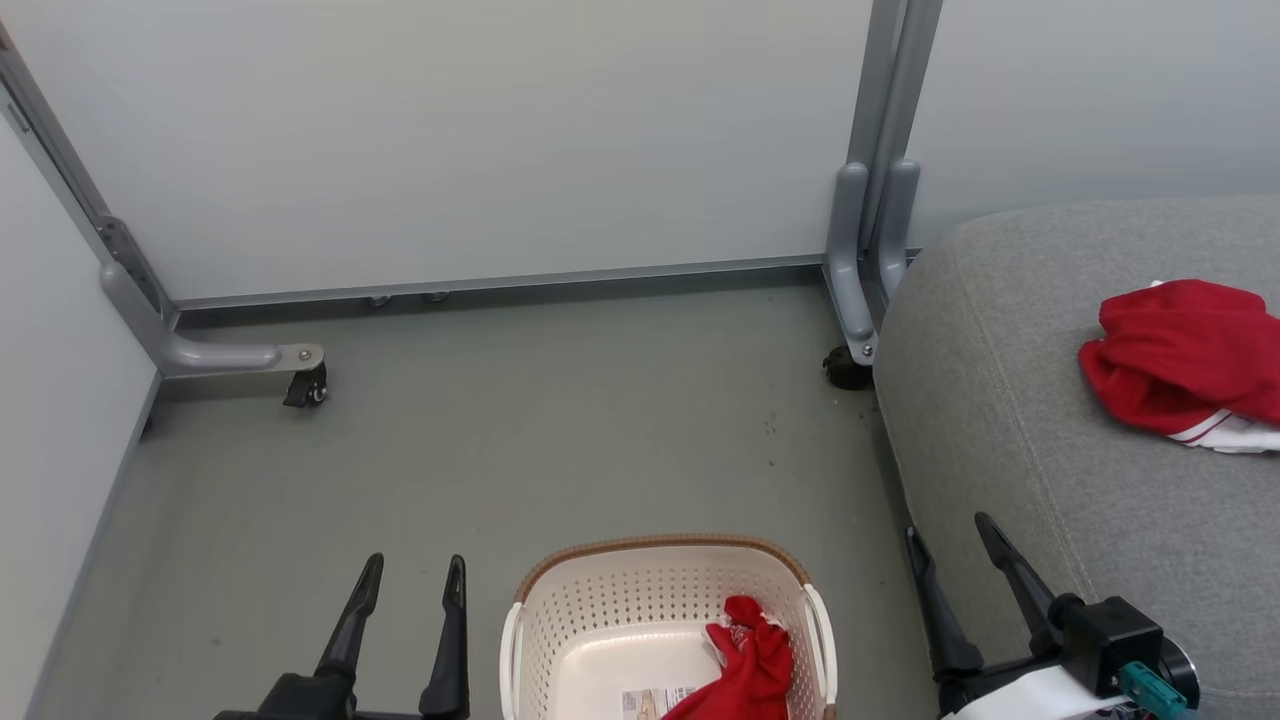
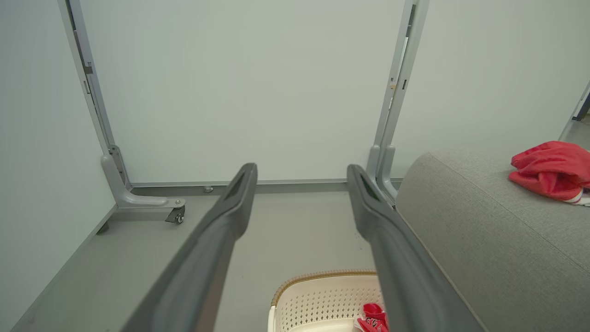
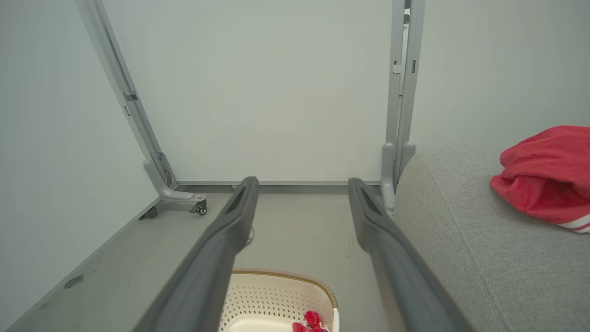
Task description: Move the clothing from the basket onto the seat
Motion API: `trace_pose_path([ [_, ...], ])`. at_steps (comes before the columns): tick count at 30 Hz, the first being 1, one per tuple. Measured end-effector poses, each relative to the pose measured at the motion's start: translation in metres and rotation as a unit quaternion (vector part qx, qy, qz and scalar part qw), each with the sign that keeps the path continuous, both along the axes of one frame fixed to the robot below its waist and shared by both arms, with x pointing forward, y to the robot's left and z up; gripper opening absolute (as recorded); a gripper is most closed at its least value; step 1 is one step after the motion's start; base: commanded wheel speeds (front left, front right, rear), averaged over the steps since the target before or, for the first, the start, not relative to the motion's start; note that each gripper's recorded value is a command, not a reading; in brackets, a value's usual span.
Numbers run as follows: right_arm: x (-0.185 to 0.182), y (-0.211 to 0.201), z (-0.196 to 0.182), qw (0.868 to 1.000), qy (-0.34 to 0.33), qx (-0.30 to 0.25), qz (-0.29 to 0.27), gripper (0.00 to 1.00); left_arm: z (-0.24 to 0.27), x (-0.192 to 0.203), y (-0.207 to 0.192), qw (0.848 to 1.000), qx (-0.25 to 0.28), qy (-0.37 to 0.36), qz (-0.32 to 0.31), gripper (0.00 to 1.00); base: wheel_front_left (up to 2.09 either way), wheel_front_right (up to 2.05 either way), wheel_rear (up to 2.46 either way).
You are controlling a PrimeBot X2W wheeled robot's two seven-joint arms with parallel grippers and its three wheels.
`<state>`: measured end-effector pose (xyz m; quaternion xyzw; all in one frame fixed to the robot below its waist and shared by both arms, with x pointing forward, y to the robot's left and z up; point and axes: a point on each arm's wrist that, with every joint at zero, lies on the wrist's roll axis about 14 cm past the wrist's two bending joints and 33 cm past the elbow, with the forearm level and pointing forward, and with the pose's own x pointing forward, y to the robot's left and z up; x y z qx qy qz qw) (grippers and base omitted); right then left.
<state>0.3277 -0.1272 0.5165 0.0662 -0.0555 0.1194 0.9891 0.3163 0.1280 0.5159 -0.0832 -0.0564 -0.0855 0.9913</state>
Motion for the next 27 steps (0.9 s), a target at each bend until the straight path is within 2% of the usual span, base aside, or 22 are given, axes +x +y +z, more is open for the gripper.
trace_pose_path([
  [12,0.016,-0.016,-0.016,0.999,0.026,-0.008,-0.02,1.0,-0.007,0.023,-0.016,0.999,-0.001,0.015,-0.029,1.0,0.0,0.0,0.0],
  [20,0.066,-0.041,-0.003,0.998,0.001,-0.03,-0.051,1.0,-0.011,0.078,-0.037,0.998,0.001,0.016,-0.068,1.0,0.0,0.0,0.0],
  [27,0.108,-0.07,-0.009,0.995,-0.005,-0.051,-0.09,1.0,-0.049,0.126,-0.072,0.99,0.019,0.055,-0.128,1.0,0.0,0.0,0.0],
])
